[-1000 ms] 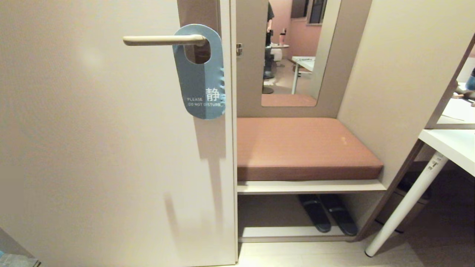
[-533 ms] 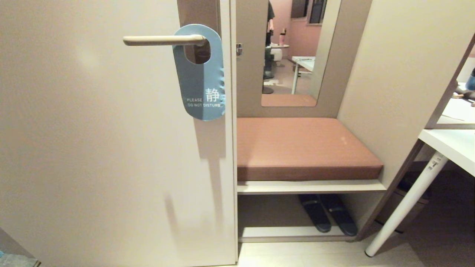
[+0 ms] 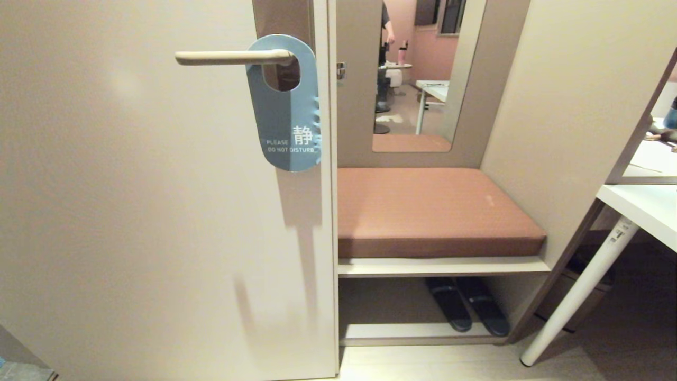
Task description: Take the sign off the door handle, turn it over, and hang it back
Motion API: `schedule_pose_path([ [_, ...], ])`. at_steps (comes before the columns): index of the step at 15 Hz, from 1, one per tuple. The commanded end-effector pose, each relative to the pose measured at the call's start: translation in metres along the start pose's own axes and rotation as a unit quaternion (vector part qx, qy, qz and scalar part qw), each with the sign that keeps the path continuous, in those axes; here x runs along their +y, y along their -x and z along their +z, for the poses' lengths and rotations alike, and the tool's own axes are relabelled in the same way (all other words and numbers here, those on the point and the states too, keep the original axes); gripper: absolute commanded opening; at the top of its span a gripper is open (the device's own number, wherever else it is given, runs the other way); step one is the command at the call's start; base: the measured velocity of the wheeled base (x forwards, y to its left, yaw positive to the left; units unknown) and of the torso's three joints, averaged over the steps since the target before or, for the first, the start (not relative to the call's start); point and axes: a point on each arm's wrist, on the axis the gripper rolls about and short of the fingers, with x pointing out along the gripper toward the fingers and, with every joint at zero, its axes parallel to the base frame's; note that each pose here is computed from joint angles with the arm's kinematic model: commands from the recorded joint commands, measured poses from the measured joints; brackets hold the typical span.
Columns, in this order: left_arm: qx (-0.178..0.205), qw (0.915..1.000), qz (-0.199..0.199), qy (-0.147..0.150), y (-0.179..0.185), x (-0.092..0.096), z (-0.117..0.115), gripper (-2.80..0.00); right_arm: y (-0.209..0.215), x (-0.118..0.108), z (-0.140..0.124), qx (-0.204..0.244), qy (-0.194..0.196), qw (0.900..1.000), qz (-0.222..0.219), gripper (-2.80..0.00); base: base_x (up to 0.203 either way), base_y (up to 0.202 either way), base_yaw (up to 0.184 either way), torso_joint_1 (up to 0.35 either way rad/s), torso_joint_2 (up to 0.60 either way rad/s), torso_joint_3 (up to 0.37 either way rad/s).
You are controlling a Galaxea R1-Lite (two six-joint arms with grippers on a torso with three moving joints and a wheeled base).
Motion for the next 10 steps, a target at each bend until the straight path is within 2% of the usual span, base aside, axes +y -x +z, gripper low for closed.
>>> schedule_pose_path([
  [1,0.000,1.0000,0.000,0.000,-0.0001,0.0000,0.0000,-2.80,-0.0001,0.0000,0.0000,0.001,0.000,1.000,0.000,-2.80,0.000,0.000,0.000,0.000,0.00,0.000],
  [10,0.000,1.0000,0.000,0.000,-0.0001,0.0000,0.0000,-2.80,-0.0001,-0.0001,0.0000,0.001,0.000,1.000,-0.002,-2.80,0.000,0.000,0.000,0.000,0.00,0.000],
])
